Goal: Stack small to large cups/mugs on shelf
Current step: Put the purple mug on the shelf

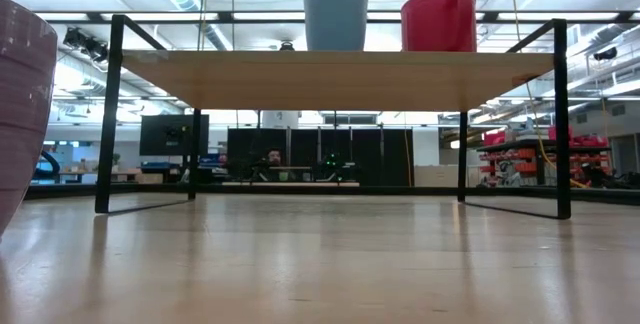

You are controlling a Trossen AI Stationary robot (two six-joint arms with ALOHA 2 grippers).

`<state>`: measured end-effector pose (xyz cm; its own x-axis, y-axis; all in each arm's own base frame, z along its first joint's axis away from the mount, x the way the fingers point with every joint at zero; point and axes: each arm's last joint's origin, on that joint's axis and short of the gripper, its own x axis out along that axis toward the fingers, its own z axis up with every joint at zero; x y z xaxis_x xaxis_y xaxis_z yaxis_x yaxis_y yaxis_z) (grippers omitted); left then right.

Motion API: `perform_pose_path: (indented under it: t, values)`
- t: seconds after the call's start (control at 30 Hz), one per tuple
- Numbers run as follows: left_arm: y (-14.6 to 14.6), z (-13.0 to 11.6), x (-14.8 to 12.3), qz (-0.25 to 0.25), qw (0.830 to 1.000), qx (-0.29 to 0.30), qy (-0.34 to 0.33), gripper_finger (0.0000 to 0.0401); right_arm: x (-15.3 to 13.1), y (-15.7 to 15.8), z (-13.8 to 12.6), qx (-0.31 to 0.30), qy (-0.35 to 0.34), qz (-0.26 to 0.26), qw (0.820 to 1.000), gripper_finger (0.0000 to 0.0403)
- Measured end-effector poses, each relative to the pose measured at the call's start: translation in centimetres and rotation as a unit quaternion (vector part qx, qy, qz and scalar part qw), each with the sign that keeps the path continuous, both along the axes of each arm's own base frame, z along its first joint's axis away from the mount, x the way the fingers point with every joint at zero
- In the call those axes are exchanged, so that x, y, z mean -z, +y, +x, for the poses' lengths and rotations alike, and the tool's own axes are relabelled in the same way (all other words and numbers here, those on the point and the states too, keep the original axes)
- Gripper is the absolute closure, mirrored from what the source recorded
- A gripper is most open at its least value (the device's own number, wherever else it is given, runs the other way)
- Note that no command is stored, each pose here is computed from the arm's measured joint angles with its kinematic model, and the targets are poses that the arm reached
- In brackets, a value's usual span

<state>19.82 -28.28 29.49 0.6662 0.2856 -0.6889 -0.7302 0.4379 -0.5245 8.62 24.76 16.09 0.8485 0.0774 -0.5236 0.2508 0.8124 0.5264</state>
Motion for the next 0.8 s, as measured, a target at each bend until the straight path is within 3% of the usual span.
perform_pose_path:
  t: [0.2,0.37,0.53,0.63,0.8]
  values:
    - [-1.5,-1.8,0.0,-0.023,0.999,0.024,-0.008,0.0355,0.0,0.0,0.0,0.005,0.001,0.008,1.000,0.0341]
    - [-2.5,-2.1,-0.2,-0.035,0.997,0.064,-0.014,0.0356,0.0,-0.1,0.3,0.035,0.003,0.044,0.998,0.0341]
    - [-3.3,-3.3,0.1,-0.033,0.988,0.138,0.057,0.0351,-0.1,-0.4,1.4,0.065,-0.002,0.063,0.996,0.0341]
    - [-3.6,-4.3,0.8,0.000,0.985,0.155,0.080,0.0349,-0.2,-0.6,2.5,0.084,-0.007,0.081,0.993,0.0341]
    - [-4.0,-6.6,2.8,0.081,0.984,0.126,0.097,0.0355,-0.7,-0.7,4.2,0.104,-0.024,0.110,0.988,0.0341]
